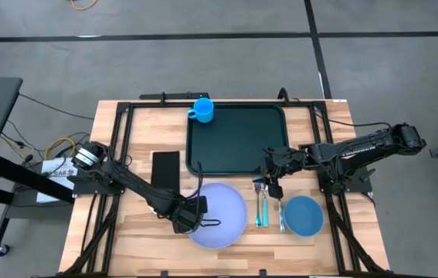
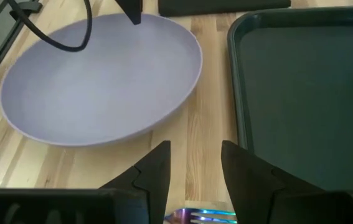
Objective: Set up tray
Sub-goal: Put the purple plate on the black tray
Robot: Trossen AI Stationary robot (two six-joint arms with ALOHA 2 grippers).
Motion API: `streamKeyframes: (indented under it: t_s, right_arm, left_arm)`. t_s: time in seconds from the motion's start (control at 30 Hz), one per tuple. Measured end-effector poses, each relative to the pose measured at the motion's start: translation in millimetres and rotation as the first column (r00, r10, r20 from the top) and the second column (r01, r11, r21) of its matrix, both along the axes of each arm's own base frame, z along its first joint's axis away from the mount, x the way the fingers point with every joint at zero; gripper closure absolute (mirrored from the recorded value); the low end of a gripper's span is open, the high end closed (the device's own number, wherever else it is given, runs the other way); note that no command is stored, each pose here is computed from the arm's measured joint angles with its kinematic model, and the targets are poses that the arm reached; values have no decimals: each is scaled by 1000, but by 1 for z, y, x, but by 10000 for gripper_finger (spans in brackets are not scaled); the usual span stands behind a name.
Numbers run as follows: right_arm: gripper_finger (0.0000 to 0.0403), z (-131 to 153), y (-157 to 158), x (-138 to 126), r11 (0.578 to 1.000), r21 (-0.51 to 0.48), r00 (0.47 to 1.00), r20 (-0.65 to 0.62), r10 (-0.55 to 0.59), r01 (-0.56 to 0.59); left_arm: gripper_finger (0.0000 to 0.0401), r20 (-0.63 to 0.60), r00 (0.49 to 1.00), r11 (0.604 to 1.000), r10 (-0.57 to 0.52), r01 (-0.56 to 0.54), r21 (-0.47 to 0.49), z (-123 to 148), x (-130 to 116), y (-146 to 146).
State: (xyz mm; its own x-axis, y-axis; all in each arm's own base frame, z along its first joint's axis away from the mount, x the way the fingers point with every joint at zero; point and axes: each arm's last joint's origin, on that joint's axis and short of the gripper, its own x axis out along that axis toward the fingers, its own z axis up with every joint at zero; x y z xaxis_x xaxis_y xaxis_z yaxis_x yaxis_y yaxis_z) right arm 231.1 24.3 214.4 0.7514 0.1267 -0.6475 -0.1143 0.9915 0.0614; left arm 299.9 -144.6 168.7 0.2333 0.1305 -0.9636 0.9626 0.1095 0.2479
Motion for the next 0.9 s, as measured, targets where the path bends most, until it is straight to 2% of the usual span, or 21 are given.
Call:
streamKeyframes:
  t_s: [0.9]
  right_arm:
    - [269,0,0,0,1000,-7,1000,2,6,-6]
  left_arm:
    - [230,3,1000,999,26,-26,30,7,1,0]
